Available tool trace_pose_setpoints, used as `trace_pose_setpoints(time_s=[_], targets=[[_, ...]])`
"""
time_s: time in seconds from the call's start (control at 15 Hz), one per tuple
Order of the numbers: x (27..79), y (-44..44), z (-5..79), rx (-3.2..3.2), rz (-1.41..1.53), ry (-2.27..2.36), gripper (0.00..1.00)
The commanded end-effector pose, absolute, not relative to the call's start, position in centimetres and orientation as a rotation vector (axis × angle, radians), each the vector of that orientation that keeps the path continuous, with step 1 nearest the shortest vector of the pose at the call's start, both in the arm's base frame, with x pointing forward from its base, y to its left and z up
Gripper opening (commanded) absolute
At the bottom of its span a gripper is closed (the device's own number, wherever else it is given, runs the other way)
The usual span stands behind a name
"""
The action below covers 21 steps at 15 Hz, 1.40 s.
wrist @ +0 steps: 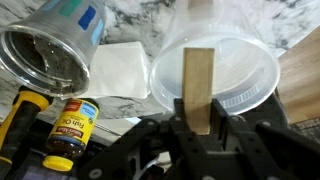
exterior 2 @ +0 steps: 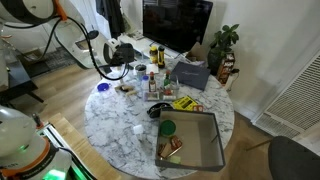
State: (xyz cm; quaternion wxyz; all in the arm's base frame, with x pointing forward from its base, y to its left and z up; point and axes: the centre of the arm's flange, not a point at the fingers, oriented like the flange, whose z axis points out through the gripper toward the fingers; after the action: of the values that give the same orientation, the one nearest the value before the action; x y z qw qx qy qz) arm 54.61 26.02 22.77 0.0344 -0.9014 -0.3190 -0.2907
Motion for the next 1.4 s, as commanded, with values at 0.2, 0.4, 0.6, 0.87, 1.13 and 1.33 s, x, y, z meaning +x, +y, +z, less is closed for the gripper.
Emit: trace_pose_setpoints(time_s=[0.2,0.4,0.6,0.87,1.13,1.33], targets=[[55.4,27.4,20.7,-2.744,-0.882,-1.036,0.47],[54.6,27.5,21.4,-2.756,-0.849,-1.107,0.69],[53.4,27.0,22.7,-2.874,-0.757,-1.098,0.91],[51.8,26.0,26.1,-2.964,-0.695,-1.085,1.00],[51.1,24.7,28.9,-3.031,-0.610,-0.939,1.00],[50.9,21.6,28.7,-3.114,-0.408,-0.754,1.00]])
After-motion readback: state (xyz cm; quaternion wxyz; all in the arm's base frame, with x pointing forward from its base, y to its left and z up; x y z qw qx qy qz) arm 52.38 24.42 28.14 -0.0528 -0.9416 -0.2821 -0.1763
